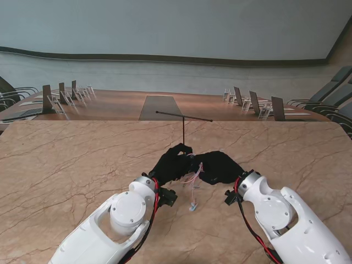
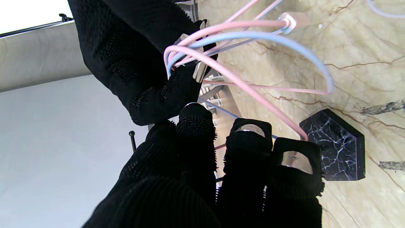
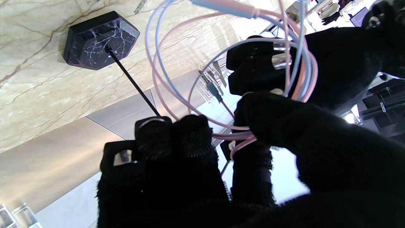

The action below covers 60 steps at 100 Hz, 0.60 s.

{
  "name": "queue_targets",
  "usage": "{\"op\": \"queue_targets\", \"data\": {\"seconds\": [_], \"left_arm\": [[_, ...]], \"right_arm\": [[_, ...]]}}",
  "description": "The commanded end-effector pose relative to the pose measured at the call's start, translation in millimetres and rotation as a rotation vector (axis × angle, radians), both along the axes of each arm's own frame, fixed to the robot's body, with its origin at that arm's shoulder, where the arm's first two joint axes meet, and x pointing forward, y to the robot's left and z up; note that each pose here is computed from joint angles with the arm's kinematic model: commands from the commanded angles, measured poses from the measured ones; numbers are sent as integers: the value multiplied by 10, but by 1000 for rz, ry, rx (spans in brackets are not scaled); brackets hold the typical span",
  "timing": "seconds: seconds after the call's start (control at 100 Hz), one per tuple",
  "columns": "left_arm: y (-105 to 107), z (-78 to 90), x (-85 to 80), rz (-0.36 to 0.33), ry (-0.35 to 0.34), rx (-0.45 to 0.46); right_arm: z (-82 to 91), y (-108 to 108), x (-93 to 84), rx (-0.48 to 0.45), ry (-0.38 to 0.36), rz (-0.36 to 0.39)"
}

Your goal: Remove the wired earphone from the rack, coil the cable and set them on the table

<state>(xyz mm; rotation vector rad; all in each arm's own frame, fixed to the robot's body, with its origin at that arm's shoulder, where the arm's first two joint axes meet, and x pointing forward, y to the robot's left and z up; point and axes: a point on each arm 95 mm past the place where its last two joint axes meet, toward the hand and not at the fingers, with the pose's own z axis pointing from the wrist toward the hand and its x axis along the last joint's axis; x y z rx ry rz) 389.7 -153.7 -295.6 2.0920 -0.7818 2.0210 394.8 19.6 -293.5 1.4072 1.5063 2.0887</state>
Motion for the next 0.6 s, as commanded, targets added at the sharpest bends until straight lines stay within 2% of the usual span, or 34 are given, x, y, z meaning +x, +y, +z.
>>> {"op": "queue_targets", "data": {"seconds": [0.0,0.23,0.59], "left_arm": [[-54,-22,-57,-26,7,0],[15,-96,-35,0,1,19],[65,-185,-47,-60,26,54]], "right_arm": [[33,34,-22,9,-15,9],[78,-58,-28,5,-40,-15],[118,-82,4,5,-55,-15]]}}
